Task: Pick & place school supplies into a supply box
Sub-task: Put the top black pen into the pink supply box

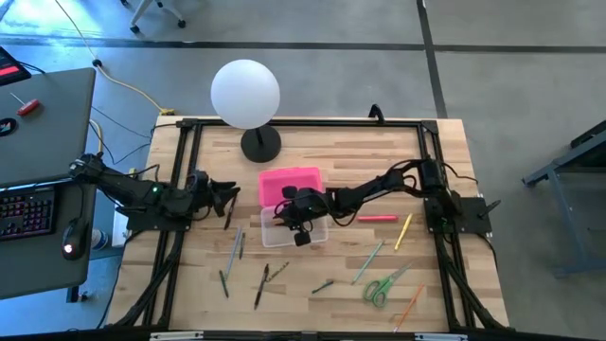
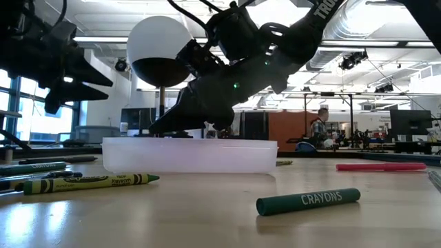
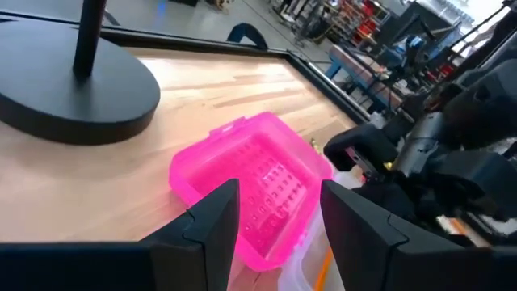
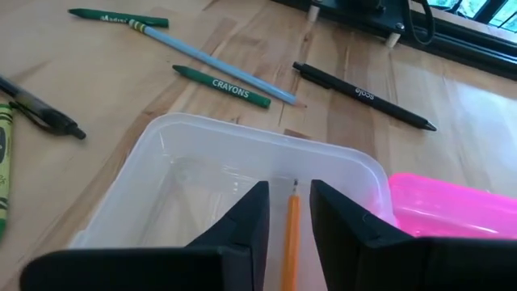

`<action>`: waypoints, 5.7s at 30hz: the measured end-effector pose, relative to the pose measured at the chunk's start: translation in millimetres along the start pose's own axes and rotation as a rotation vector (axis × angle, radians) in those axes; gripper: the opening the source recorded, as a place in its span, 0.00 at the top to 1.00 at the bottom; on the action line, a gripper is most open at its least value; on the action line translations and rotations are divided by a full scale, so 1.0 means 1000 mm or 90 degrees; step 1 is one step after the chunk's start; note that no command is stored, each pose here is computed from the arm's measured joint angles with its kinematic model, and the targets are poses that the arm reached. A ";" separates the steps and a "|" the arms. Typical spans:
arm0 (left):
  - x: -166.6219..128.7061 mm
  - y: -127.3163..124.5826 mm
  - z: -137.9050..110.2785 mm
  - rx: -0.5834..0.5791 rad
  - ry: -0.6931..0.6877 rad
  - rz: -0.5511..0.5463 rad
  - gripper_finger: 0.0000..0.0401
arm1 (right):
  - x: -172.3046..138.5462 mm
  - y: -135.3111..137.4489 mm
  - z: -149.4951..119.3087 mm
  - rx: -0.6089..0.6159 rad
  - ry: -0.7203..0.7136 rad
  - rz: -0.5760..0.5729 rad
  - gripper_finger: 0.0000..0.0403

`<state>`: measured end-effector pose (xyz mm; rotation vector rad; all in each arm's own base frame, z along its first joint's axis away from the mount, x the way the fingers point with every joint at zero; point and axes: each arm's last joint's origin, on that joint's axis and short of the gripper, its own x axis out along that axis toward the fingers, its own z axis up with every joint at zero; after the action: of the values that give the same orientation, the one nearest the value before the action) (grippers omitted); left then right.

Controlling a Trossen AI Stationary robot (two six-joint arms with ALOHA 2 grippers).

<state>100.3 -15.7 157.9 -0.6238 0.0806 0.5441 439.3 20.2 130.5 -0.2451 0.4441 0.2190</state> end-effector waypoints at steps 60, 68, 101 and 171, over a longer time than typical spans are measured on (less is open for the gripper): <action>0.037 -0.092 0.034 0.371 0.087 0.244 0.88 | -0.001 -0.003 0.000 0.002 0.000 -0.009 0.82; 0.039 -0.090 0.031 0.368 0.064 0.274 0.70 | -0.001 -0.003 -0.002 0.005 0.014 -0.005 0.82; 0.049 -0.027 -0.049 0.080 0.177 0.425 0.61 | -0.001 -0.002 -0.004 0.005 0.025 -0.002 0.82; 0.025 0.037 -0.095 0.225 0.130 0.321 0.70 | -0.001 -0.002 -0.004 -0.010 0.025 -0.001 0.82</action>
<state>111.6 -33.5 54.8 -0.3066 0.5264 0.9264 437.6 16.6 127.7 -0.2649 0.4816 0.2157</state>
